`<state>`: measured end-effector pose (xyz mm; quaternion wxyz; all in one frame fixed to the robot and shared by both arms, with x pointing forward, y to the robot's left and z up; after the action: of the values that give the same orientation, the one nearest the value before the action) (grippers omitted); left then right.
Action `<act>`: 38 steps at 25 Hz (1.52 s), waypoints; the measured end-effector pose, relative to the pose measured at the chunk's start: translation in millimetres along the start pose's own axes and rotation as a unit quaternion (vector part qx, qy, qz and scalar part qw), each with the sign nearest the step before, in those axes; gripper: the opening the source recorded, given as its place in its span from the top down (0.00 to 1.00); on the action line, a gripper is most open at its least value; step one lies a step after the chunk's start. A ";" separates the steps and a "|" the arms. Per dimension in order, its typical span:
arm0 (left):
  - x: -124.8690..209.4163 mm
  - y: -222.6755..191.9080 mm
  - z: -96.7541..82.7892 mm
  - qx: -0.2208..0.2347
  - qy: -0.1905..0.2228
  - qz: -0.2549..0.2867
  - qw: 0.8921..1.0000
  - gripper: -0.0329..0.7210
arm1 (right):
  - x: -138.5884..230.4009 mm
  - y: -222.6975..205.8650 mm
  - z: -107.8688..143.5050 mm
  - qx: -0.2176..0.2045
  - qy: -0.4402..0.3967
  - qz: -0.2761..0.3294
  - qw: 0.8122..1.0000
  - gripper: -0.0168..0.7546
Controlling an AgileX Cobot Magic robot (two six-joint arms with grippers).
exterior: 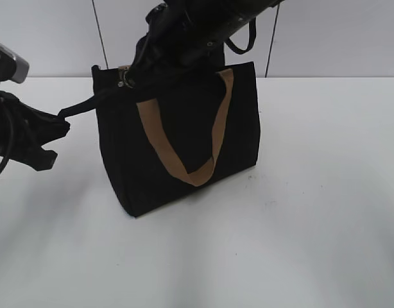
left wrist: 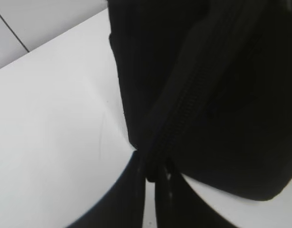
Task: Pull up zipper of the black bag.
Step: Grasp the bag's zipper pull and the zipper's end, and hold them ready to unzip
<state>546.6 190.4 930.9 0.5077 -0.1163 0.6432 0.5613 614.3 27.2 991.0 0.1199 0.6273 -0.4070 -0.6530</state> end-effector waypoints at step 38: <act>5.8 2.2 11.6 -0.031 0.001 0.013 0.999 0.81 | 66.8 64.4 -106.9 0.091 -0.097 0.039 0.990 0.71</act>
<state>548.5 203.4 929.4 0.4954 -0.1243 0.6277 0.5875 677.3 -99.3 999.3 0.0479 0.5527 -0.4988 -0.6659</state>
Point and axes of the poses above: a point on each arm's last joint axis where the gripper is mounted, y pointing back along that axis away from the gripper, z along the wrist's bending axis when the last joint is at zero, x = y × z, the point moved 9 cm from there along -y, pointing out along that axis toward the gripper, and after that the axes turned 10 degrees about y, right-handed, at the moved point
